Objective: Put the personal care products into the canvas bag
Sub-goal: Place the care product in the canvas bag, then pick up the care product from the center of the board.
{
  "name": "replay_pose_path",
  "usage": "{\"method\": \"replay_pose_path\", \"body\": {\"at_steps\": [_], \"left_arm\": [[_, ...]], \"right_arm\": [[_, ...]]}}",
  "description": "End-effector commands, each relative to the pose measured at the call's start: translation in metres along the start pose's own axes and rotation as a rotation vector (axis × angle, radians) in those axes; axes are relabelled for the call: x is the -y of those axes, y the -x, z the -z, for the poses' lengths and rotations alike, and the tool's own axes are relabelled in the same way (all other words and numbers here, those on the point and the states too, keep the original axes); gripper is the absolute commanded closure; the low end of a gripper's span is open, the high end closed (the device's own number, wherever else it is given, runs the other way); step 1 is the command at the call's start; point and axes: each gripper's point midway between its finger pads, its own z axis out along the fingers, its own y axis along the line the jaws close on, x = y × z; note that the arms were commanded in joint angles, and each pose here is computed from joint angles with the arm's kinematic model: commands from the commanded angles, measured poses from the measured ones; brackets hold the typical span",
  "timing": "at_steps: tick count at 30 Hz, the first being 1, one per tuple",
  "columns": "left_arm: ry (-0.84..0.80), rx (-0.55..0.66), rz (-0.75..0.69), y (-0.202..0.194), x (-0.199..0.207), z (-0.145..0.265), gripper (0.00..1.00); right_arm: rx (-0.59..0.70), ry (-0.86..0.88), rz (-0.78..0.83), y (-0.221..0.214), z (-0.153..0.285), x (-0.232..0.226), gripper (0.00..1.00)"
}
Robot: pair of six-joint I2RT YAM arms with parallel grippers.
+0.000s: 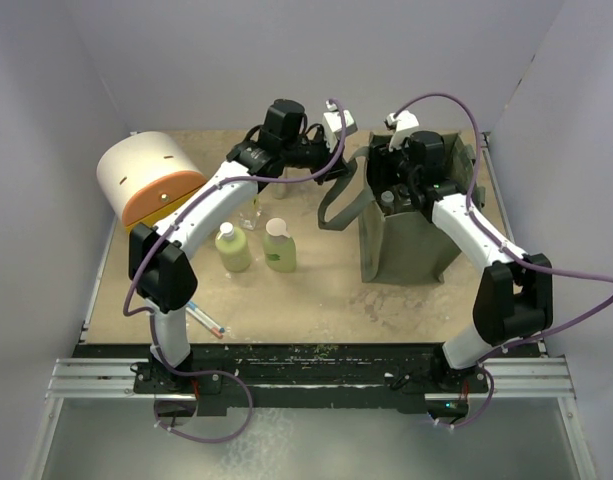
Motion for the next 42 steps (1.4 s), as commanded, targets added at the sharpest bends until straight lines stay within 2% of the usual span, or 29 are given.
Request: {"method": "replay_pose_path", "body": {"at_steps": [1,12,16,27,34,38,42], "left_arm": [[0.003,0.084,-0.082,0.037,0.011,0.017,0.9],[0.031,0.081,-0.073,0.036,0.009,0.02,0.9],[0.047,0.083,-0.061,0.037,0.007,0.022,0.87],[0.064,0.097,-0.045,0.048,0.008,0.028,0.66],[0.091,0.088,-0.091,0.055,0.018,0.053,0.5],[0.153,0.056,-0.137,0.05,0.02,0.076,0.45],[0.256,0.026,-0.158,0.041,0.014,0.105,0.41]], "right_arm": [[0.126,-0.014,0.025,0.05,0.015,0.002,0.33],[0.166,0.033,0.034,0.073,0.032,-0.008,0.34],[0.187,0.042,0.035,0.088,0.041,-0.011,0.34],[0.245,0.029,0.067,0.125,0.077,-0.011,0.33],[0.259,0.027,0.131,0.139,0.113,-0.014,0.33],[0.26,0.065,0.218,0.145,0.132,-0.021,0.32],[0.246,0.21,0.308,0.145,0.146,-0.046,0.32]]}}
